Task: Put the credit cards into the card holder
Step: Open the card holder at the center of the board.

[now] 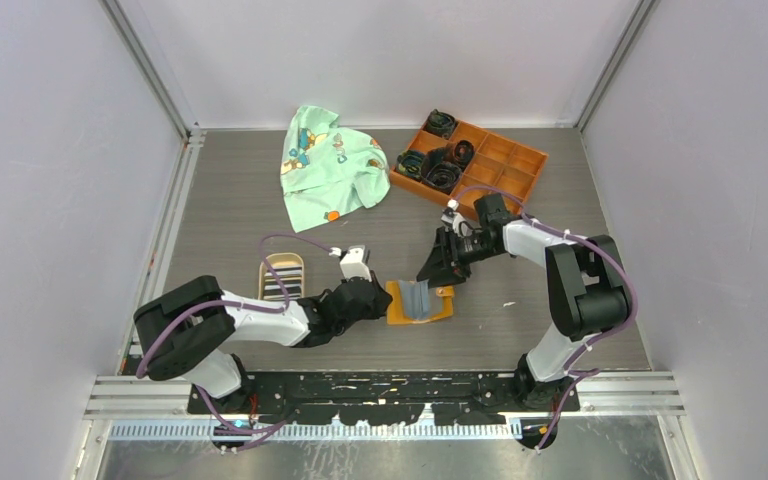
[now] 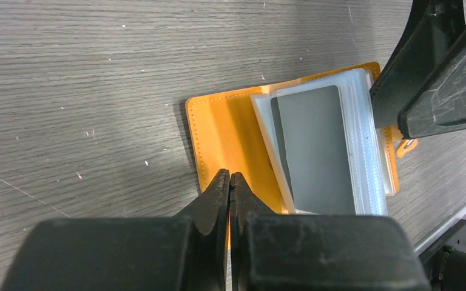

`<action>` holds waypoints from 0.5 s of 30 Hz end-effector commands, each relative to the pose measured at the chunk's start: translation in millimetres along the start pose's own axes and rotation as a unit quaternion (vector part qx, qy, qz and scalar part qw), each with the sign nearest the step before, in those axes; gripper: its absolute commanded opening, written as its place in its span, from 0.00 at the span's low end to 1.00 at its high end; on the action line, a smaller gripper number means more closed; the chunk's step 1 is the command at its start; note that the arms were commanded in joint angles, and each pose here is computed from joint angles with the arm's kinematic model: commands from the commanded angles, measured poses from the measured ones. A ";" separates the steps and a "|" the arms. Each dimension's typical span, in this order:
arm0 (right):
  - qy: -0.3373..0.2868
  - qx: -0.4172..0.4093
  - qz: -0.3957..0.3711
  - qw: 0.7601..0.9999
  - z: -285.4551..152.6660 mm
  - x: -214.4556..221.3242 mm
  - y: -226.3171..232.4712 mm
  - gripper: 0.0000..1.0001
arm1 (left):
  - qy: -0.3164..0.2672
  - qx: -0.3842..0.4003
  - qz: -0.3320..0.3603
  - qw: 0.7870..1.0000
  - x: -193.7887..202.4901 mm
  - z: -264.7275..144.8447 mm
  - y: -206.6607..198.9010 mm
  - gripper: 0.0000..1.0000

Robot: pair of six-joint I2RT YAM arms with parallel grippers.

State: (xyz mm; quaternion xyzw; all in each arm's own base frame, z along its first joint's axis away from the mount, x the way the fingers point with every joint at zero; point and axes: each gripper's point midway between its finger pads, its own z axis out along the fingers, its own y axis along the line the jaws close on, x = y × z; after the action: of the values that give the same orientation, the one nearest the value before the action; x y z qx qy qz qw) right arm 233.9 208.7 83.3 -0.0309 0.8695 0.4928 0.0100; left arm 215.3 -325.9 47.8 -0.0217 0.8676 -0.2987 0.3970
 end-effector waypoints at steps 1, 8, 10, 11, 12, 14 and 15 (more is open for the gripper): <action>-0.002 -0.036 -0.012 0.999 -1.4 -2.4 17.3 0.53 | -0.023 0.035 -0.008 0.999 -13.8 0.5 -22.3 0.00; -0.002 -0.020 -0.008 1.000 3.1 -3.0 8.5 0.51 | -0.024 0.043 -0.003 0.999 -14.8 -1.9 -24.4 0.00; 0.000 -0.023 -0.010 1.000 3.2 -2.3 9.8 0.49 | -0.030 0.043 0.001 0.999 -18.1 -5.3 -23.0 0.00; 0.000 -0.023 -0.010 1.000 3.3 -2.0 10.1 0.49 | -0.033 0.044 0.004 0.998 -19.5 -7.5 -22.2 0.01; 0.001 -0.023 -0.011 1.000 3.8 -1.8 9.9 0.48 | -0.035 0.047 0.009 0.998 -21.3 -10.2 -22.4 0.03; 0.003 -0.023 -0.010 1.000 4.6 -1.2 9.2 0.45 | -0.042 0.053 0.018 0.998 -26.1 -16.2 -22.6 0.07; 0.004 -0.024 -0.010 1.000 4.9 -1.3 9.0 0.43 | -0.045 0.056 0.022 0.997 -28.5 -19.4 -22.8 0.10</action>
State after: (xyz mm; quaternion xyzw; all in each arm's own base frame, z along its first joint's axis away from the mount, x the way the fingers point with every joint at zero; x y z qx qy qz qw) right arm 234.4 213.9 87.3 -0.0323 0.8626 0.5048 0.0090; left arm 211.8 -326.3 53.9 -0.0039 0.8623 -0.3091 0.4011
